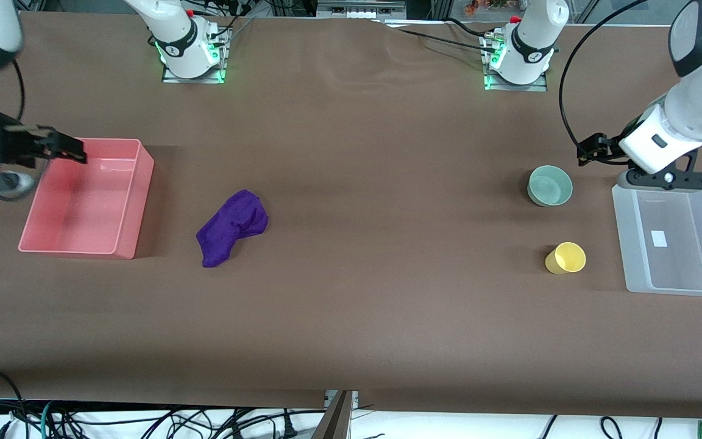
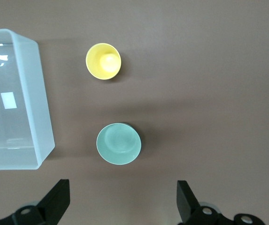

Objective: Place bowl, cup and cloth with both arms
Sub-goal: 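Move the right gripper to the purple cloth while the left gripper reaches the bowl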

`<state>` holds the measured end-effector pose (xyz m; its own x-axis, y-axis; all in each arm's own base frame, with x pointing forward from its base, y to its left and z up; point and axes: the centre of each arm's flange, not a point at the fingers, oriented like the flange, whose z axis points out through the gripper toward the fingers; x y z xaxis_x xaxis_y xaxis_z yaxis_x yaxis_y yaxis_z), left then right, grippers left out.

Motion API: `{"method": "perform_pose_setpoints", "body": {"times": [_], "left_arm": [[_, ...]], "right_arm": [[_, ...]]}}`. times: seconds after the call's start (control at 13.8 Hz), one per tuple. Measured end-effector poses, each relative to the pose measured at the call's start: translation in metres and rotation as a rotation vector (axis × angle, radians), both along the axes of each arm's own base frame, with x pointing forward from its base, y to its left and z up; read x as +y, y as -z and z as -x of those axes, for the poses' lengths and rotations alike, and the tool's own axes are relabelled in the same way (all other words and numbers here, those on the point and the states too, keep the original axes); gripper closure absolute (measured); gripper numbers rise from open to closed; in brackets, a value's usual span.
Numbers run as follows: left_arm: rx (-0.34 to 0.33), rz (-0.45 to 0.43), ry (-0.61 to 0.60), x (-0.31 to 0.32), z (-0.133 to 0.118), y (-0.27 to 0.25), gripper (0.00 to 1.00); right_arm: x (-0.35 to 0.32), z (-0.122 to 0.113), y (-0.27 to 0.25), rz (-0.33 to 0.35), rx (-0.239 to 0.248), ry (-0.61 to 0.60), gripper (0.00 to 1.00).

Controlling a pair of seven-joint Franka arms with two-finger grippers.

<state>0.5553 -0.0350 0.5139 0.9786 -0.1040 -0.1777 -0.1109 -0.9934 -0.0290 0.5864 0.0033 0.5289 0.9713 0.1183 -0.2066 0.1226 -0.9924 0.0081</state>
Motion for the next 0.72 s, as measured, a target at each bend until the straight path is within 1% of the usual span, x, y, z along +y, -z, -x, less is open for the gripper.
{"method": "perform_pose_setpoints", "body": {"times": [0.07,0.14,0.29,0.36,0.51,0.72], "left_arm": [[0.027,0.007,0.026,0.007,-0.004,0.014,0.0],[0.052,0.019,0.062,0.018,-0.008,0.031,0.0],[0.084,0.055,0.163,0.043,-0.015,0.077,0.0],[0.08,0.068,0.199,0.052,-0.017,0.102,0.0],[0.053,0.086,0.272,0.064,-0.01,0.152,0.0],[-0.006,0.101,0.371,0.078,0.014,0.213,0.0]], "right_arm": [[0.001,-0.002,0.017,-0.003,0.01,0.0,0.0],[0.004,-0.003,0.034,-0.018,0.009,0.001,0.0],[0.023,-0.005,0.07,-0.046,-0.02,0.012,0.0],[0.039,-0.005,0.091,-0.044,-0.036,0.04,0.0],[0.079,0.0,0.133,-0.039,-0.05,0.101,0.0],[0.126,0.006,0.19,-0.04,-0.042,0.127,0.0]]}}
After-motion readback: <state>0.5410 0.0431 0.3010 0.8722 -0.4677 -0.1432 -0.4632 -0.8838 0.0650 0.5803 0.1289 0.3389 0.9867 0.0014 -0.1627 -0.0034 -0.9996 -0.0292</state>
